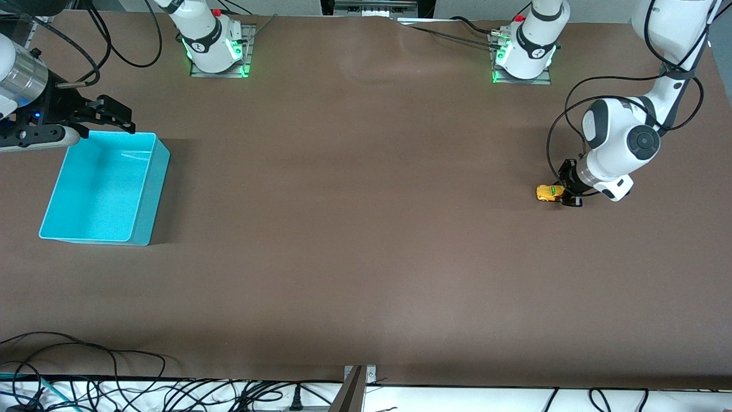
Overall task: Wind up and store yellow beetle car
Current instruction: 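Push the car forward along the table with the left gripper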
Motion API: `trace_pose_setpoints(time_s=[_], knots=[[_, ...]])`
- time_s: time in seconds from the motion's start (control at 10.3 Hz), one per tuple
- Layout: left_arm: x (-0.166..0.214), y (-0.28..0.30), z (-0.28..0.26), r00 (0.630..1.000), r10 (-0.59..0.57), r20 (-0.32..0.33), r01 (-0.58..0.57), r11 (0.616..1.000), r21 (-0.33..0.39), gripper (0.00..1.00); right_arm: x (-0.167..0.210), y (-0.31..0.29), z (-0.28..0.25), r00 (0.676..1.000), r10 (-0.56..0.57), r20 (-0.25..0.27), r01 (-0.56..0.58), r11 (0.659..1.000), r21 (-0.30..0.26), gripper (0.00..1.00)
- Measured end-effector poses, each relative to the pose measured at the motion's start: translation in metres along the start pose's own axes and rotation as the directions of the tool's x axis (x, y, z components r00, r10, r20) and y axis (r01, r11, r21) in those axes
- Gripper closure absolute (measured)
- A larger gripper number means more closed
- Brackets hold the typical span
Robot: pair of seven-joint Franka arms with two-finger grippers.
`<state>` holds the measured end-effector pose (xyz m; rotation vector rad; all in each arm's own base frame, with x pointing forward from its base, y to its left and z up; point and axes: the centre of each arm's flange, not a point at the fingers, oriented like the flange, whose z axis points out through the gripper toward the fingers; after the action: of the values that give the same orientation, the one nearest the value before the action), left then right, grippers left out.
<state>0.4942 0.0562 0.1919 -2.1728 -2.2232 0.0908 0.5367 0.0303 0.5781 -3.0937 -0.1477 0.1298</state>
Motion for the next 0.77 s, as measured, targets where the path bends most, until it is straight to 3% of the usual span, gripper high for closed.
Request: trace_pose_setpoints(time_s=[0.77], knots=[[0.051,0.001,-0.001,1.0,0.024,-0.014,-0.024,1.0,-0.007,0.57,0.0,0.005,0.0,1.0,0.009,0.0,-0.009,1.0,0.001,0.0]])
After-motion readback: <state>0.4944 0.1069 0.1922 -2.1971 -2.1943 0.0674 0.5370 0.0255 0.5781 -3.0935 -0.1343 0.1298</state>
